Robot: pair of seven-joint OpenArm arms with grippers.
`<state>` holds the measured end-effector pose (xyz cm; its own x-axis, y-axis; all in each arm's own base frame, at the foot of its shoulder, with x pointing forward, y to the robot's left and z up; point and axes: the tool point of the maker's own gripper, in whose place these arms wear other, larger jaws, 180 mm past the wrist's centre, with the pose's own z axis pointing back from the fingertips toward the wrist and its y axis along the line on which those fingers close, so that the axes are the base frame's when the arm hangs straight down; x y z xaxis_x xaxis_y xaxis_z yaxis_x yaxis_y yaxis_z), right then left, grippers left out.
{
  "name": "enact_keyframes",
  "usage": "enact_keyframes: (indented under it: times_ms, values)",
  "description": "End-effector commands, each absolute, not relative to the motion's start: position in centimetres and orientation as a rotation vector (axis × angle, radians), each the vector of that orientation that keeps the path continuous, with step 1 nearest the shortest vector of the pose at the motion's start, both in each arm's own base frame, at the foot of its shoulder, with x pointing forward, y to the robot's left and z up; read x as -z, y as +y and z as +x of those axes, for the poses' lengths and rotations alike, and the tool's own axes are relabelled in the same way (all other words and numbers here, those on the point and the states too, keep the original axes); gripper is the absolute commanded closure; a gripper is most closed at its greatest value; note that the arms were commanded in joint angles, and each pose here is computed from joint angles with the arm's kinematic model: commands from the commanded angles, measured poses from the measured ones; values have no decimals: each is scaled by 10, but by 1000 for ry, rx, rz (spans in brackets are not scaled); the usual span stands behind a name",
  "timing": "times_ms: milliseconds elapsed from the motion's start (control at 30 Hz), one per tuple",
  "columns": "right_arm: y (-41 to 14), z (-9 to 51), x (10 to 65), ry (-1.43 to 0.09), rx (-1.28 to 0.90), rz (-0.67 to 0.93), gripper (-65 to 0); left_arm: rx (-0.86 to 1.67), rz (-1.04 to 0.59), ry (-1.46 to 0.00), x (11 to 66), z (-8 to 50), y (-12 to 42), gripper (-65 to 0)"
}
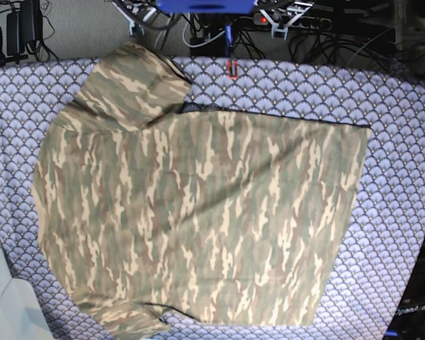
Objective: Fold the T-shirt properly
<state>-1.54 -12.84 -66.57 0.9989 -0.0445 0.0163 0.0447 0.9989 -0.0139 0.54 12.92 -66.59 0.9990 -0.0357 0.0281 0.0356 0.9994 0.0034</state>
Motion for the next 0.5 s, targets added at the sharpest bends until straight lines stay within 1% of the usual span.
enact_keyframes:
  times_ms: [0, 300, 467]
  values:
    - [-128, -15, 666, -18, 49, -7, 0, 33, 11, -26, 666, 4, 132, 0]
    - [-130, -17, 666, -8, 50, -12, 0, 37, 10, -21, 666, 2, 132, 0]
    - [-138, -29, 665, 10, 54, -25, 0, 37, 9, 0, 666, -13, 133, 0]
